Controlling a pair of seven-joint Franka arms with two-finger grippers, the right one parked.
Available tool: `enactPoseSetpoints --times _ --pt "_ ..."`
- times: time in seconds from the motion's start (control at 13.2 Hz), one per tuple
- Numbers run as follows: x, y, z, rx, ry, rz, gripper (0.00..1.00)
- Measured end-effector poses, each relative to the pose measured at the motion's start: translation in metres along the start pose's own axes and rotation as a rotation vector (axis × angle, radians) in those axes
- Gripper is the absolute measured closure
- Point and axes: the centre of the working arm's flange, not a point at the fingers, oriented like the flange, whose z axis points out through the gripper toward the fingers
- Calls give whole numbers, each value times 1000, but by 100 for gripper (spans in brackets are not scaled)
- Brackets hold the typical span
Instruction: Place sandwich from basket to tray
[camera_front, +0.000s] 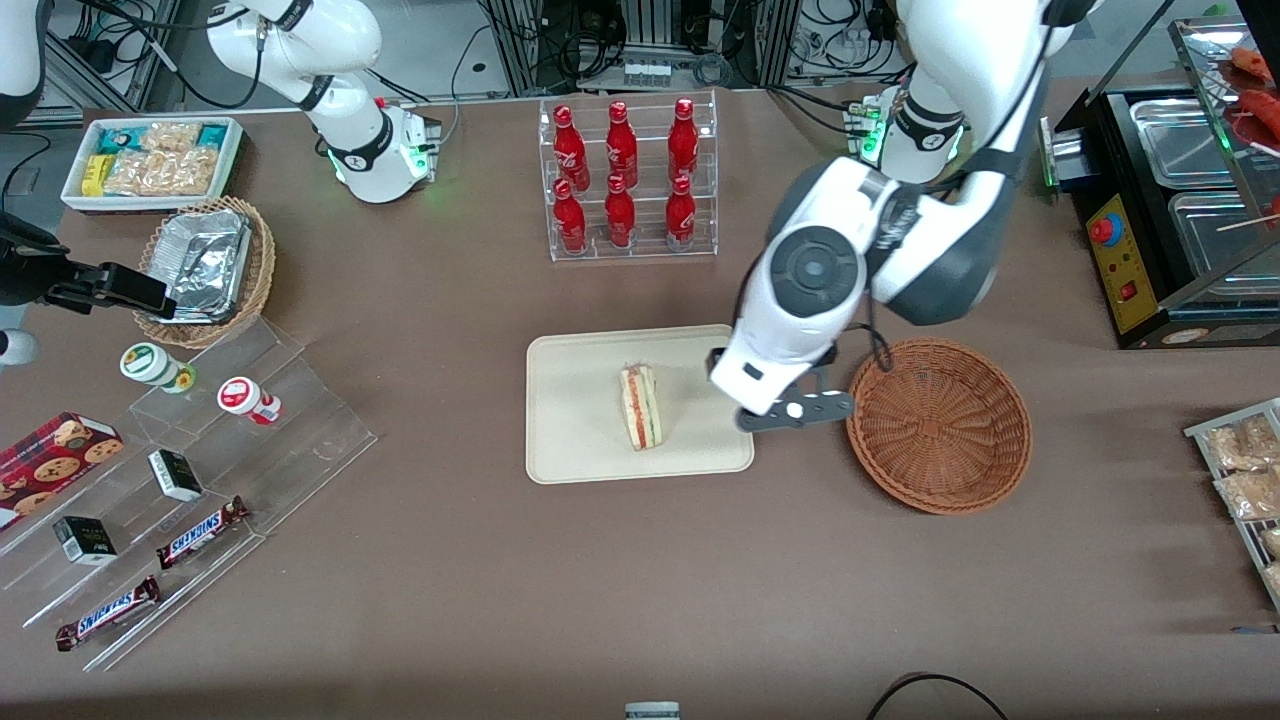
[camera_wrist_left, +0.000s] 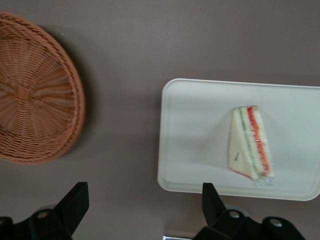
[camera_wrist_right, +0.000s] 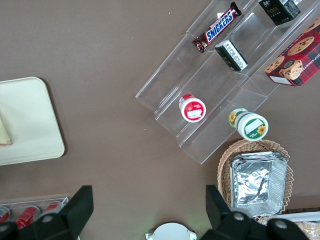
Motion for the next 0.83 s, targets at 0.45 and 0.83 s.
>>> enactPoseSetpoints --times 0.45,0.83 --pt "6 -105 -25 0 -26 70 0" --pt "-18 -185 -62 -7 -73 127 0"
